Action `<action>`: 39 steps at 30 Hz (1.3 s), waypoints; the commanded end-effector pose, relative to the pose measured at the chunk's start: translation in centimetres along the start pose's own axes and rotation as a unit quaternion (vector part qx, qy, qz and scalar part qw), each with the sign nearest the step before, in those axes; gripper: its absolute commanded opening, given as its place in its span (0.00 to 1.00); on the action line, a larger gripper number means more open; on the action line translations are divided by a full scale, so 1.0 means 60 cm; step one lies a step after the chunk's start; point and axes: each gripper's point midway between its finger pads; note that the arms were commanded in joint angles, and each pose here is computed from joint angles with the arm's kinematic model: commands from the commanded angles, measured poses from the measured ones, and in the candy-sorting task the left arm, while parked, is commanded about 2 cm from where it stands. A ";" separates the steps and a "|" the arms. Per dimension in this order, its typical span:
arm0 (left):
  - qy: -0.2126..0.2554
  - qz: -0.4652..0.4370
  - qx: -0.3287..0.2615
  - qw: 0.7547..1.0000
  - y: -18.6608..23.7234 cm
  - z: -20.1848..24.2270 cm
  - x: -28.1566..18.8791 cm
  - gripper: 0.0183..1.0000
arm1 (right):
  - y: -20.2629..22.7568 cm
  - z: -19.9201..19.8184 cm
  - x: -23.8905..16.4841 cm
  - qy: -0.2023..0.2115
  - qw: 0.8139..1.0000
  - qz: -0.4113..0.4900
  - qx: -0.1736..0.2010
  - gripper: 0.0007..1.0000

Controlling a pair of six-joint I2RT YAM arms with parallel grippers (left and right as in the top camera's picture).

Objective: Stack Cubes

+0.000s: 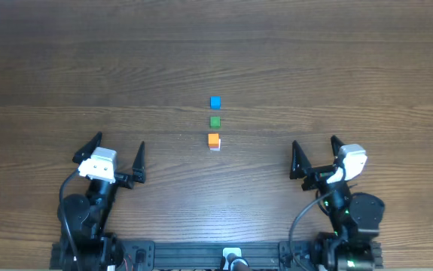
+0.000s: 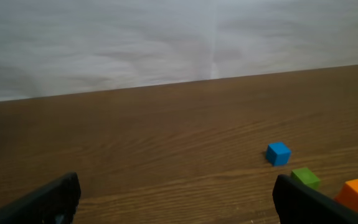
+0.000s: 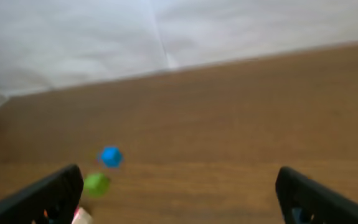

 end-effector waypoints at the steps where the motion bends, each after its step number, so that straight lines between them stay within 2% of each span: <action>1: 0.005 -0.005 0.007 1.000 0.000 -0.003 0.000 1.00 | -0.119 0.077 -0.045 -0.018 0.999 -0.020 -0.026 0.99; 4: 0.005 -0.005 0.007 1.000 0.000 -0.003 0.000 1.00 | -0.166 0.104 -0.053 -0.010 0.999 0.008 -0.037 0.99; 8: 0.005 -0.005 0.007 1.000 0.000 -0.003 0.000 1.00 | -0.212 0.135 -0.026 0.002 0.996 0.090 -0.025 0.99; 14: 0.005 -0.005 0.007 1.000 0.000 -0.003 0.000 1.00 | -0.189 0.154 0.047 0.038 0.974 0.222 -0.023 0.99; 16: 0.005 -0.005 0.007 1.000 0.000 -0.003 0.000 1.00 | -0.169 0.169 0.075 0.049 0.964 0.261 -0.031 0.99; 17: 0.005 -0.005 0.007 1.000 0.000 -0.003 0.000 1.00 | -0.128 0.197 0.117 0.068 0.946 0.315 -0.036 0.99; 21: 0.005 -0.005 0.007 1.000 0.000 -0.003 0.000 1.00 | -0.045 0.238 0.168 0.078 0.913 0.397 -0.039 0.99; 26: 0.005 -0.005 0.007 1.000 0.000 -0.003 0.000 1.00 | 0.058 0.256 0.216 0.103 0.878 0.465 -0.041 0.99; 30: 0.005 -0.005 0.007 1.000 0.000 -0.003 0.000 1.00 | 0.125 0.257 0.246 0.128 0.863 0.489 -0.027 0.99; 39: 0.005 -0.005 0.007 1.000 0.000 -0.003 0.000 1.00 | 0.201 0.233 0.276 0.177 0.843 0.508 0.001 0.99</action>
Point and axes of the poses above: each gripper's point midway between its finger pads, its own x axis out along the fingers, its own z axis along the line the jaws close on, y = z × x, and after that the axes turned 11 degrees about x, right-handed
